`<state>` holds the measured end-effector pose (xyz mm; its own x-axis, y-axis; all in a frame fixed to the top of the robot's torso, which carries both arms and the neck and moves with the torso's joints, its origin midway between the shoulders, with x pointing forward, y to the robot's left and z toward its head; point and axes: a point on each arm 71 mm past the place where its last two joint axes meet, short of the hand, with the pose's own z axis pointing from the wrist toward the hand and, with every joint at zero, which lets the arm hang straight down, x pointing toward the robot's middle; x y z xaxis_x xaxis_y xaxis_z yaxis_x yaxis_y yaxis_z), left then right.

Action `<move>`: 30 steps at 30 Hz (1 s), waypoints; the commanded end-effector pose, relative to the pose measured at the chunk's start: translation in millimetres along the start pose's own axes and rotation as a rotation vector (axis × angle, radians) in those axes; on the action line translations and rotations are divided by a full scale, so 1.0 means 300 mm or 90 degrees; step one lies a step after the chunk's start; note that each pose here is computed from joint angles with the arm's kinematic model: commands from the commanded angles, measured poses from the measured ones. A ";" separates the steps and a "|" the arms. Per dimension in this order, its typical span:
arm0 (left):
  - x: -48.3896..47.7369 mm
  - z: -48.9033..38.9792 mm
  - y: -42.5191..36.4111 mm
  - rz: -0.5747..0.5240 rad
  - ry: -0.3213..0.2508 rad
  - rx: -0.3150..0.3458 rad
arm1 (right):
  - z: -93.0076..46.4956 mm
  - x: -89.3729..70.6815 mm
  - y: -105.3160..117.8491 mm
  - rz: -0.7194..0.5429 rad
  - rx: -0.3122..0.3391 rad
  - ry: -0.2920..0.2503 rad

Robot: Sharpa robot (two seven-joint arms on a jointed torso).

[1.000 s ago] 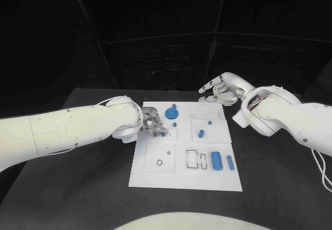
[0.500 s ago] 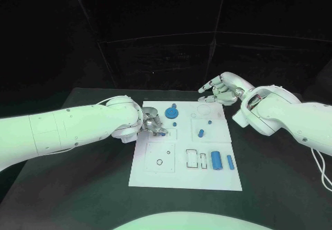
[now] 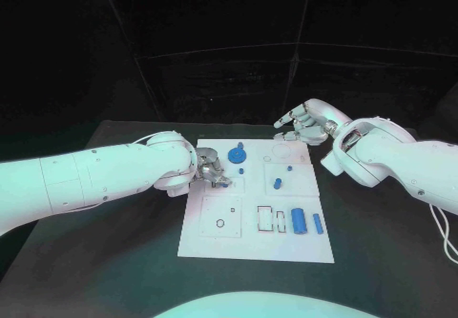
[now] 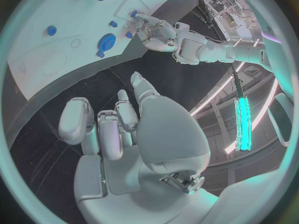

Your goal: Assemble the parts on the task board

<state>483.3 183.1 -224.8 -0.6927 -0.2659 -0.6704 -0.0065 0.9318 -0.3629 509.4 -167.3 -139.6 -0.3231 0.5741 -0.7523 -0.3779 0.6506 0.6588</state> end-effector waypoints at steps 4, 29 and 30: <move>0.003 0.002 0.000 0.009 0.009 -0.004 | 0.003 0.000 0.007 -0.003 -0.005 0.003; -0.002 0.026 -0.015 0.016 0.019 -0.008 | 0.006 0.004 0.010 -0.002 -0.006 0.004; -0.002 0.026 -0.015 0.016 0.020 -0.008 | 0.006 0.004 0.010 -0.002 -0.006 0.005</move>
<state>490.0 177.5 -226.1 -0.7059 -0.2464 -0.6641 0.0009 0.9372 -0.3487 509.5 -165.1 -139.8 -0.3263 0.5717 -0.7528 -0.3800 0.6499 0.6582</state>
